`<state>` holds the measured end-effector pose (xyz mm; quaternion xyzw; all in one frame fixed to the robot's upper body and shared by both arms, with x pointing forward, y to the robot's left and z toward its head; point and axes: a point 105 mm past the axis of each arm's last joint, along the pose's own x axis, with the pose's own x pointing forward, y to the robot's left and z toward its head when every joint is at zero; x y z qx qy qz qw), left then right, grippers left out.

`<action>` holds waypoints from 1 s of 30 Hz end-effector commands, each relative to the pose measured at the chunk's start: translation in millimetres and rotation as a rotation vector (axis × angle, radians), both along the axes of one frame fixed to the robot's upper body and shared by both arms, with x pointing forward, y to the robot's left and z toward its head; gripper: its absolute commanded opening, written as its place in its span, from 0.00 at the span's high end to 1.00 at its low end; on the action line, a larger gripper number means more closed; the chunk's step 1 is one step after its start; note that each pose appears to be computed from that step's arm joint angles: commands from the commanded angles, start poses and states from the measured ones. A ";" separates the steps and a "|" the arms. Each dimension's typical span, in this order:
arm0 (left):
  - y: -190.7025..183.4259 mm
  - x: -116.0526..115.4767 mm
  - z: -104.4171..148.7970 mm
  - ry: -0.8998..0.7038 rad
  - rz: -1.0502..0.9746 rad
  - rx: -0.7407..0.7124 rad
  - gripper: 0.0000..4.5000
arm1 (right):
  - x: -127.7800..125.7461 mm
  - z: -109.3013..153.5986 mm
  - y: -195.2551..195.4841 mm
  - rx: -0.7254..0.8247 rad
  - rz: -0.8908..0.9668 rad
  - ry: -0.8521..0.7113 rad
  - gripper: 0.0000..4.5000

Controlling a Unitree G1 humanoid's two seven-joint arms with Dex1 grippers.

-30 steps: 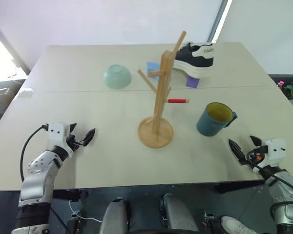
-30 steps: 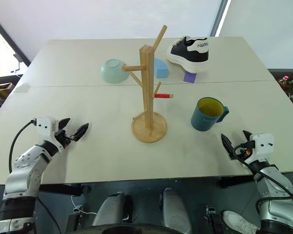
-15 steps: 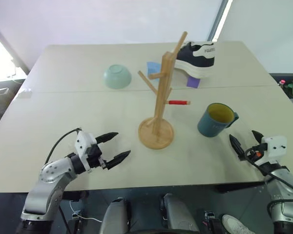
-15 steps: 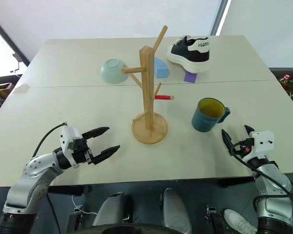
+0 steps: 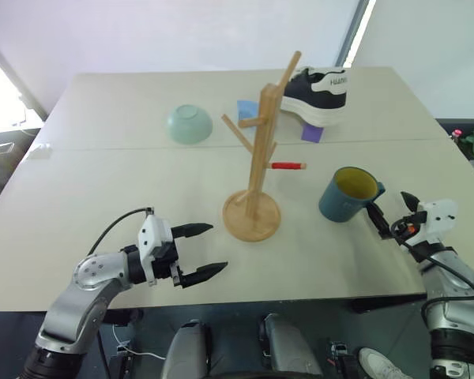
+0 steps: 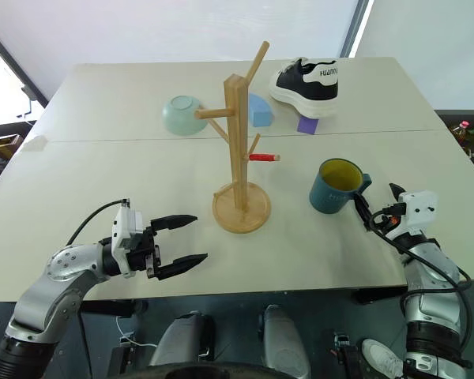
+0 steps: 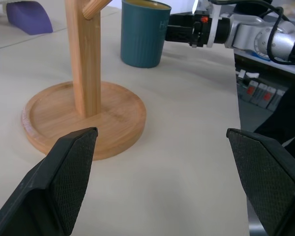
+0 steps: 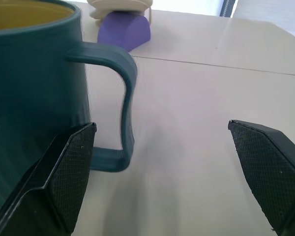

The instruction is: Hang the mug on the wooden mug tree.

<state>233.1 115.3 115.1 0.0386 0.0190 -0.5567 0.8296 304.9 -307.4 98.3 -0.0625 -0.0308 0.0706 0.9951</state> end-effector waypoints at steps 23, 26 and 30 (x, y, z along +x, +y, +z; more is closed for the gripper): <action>-5.9 -5.4 13.1 -0.053 -0.048 0.006 0.00 | 28.5 11.5 9.2 0.031 0.093 -0.041 0.12; -5.3 -5.6 12.7 -0.054 -0.041 0.007 0.00 | 29.7 12.2 14.6 0.056 0.133 -0.042 0.41; -5.1 -6.2 11.5 -0.053 -0.036 0.007 0.00 | 28.0 12.6 23.0 0.075 0.177 -0.044 0.84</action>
